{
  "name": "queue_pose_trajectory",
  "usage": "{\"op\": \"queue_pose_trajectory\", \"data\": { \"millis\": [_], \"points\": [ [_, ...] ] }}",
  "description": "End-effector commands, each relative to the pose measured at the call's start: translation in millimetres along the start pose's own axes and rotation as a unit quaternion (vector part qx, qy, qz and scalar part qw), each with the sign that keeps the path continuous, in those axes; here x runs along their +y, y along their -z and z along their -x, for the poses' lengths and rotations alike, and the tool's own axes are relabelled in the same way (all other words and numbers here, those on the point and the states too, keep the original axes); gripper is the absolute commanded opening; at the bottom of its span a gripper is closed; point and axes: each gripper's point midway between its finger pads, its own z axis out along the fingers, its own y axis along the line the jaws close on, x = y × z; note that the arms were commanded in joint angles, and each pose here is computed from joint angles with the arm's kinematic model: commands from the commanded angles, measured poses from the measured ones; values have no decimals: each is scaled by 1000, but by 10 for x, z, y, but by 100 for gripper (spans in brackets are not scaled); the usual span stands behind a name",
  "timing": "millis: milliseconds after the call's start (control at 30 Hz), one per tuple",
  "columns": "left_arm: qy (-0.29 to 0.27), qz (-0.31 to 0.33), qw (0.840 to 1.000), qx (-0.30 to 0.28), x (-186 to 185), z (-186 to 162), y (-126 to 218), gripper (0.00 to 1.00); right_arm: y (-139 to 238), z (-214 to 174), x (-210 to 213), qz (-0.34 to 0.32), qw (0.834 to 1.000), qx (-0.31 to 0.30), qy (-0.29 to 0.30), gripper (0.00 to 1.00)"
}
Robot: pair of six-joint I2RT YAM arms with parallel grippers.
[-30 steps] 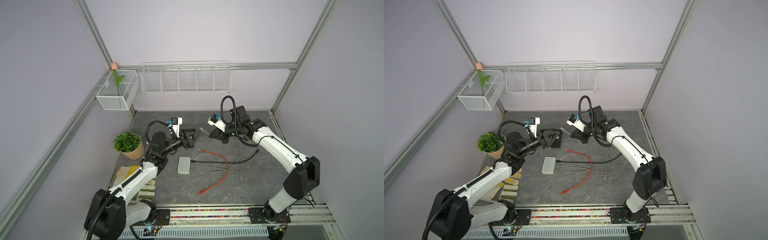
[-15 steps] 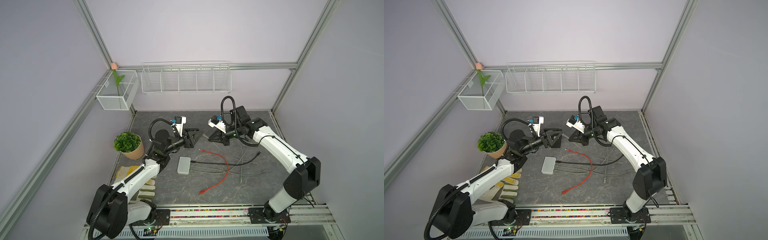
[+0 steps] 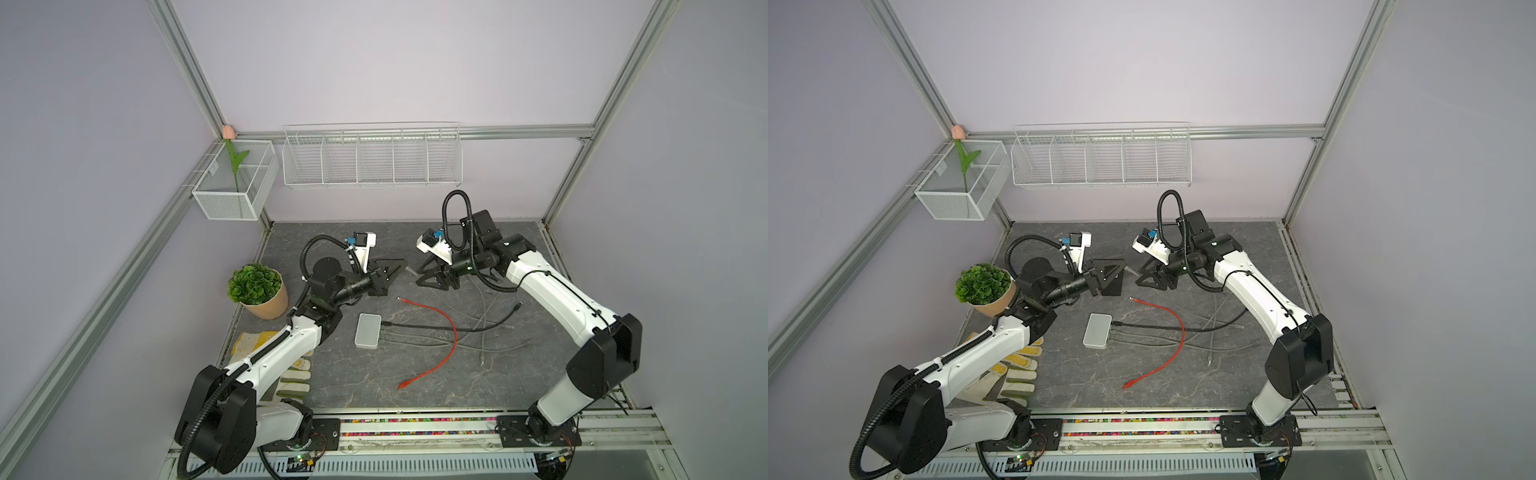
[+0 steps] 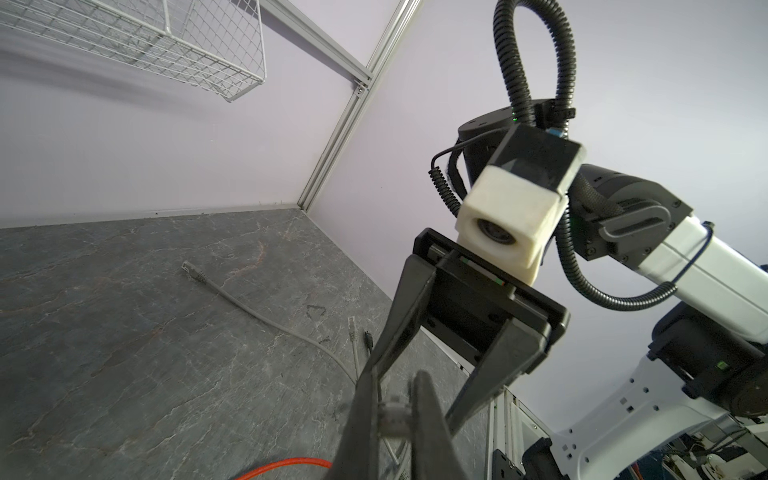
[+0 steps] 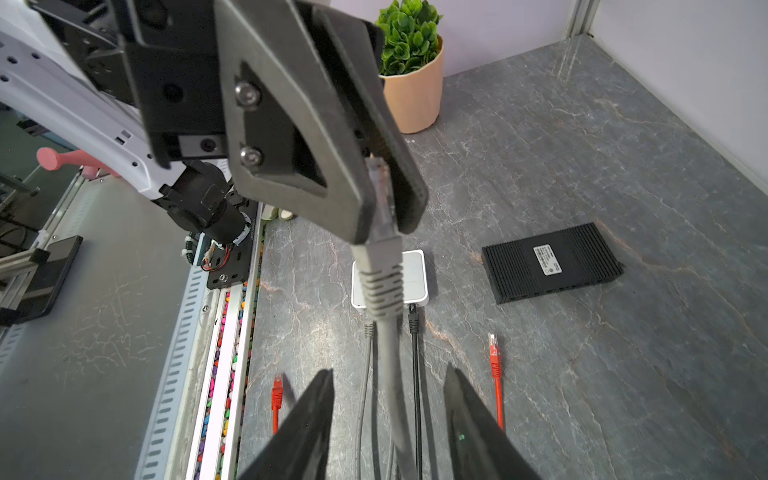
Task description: Insert the plug into the switch port
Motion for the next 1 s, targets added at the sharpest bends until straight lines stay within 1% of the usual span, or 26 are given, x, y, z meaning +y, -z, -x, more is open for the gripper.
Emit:
{"op": "queue_pose_trajectory", "data": {
  "millis": [0,67,133,233,267,333,400,467,567,667,867,967],
  "points": [
    [5,39,999,-15,51,148,-16,0,177,143,-153,-120,992,-9,29,52],
    [18,91,996,-19,169,150,7,0,231,206,-135,-192,978,-15,82,56],
    [41,145,988,-26,315,166,38,0,212,251,-89,-258,955,-15,145,58],
    [92,189,977,-40,474,164,72,0,223,324,-167,-332,928,-18,169,58],
    [100,191,976,-41,483,157,66,0,201,338,-168,-340,924,-23,175,58],
    [115,210,970,-45,515,131,79,0,176,370,-199,-378,905,-30,193,58],
    [121,225,966,-49,523,117,99,0,124,383,-221,-400,893,-32,205,58],
    [132,229,963,-57,516,121,117,0,38,362,-258,-402,891,-25,207,58],
    [144,231,960,-68,505,142,146,0,-110,321,-279,-390,898,-15,205,57],
    [151,240,956,-80,511,169,201,0,-185,314,-309,-387,899,-21,201,57],
    [156,247,953,-82,515,172,230,0,-337,310,-355,-374,907,-21,194,55],
    [158,253,951,-84,541,160,241,0,-397,319,-317,-361,913,-25,190,54]
  ]
}}
